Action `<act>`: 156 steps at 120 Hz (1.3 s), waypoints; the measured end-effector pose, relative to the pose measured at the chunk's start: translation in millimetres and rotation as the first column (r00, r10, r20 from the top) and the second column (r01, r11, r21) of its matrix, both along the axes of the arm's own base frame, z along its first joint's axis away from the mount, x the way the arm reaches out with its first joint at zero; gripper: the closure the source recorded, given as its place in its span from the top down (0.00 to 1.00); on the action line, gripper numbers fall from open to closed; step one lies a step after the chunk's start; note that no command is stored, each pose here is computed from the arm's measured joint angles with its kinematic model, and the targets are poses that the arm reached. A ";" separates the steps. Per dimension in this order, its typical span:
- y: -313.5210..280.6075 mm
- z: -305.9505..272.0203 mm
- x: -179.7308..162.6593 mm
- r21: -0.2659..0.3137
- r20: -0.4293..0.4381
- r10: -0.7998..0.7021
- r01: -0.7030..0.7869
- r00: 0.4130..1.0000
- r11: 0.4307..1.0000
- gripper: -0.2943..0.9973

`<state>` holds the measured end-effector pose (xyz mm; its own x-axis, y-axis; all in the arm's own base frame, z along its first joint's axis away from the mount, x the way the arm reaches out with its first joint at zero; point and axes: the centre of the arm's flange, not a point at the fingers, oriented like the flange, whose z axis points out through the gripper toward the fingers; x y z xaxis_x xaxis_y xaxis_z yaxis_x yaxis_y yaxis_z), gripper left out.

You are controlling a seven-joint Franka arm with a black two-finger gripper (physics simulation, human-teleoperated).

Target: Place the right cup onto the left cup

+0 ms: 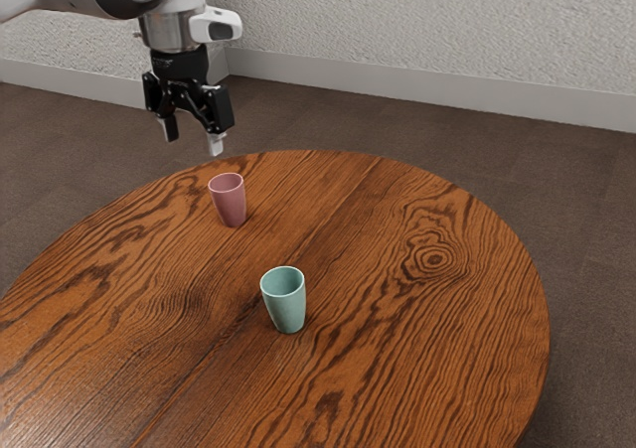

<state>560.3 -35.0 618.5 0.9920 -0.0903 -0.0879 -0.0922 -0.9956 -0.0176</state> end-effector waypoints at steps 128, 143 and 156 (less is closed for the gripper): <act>-105.7 -139.7 -24.8 -0.042 -0.092 -0.155 0.151 0.984 0.988 0.77; -113.2 -154.1 -25.2 -0.050 -0.077 -0.156 0.153 0.985 0.987 0.77; -126.1 -162.4 -21.0 -0.057 -0.068 -0.166 0.163 0.984 0.985 0.77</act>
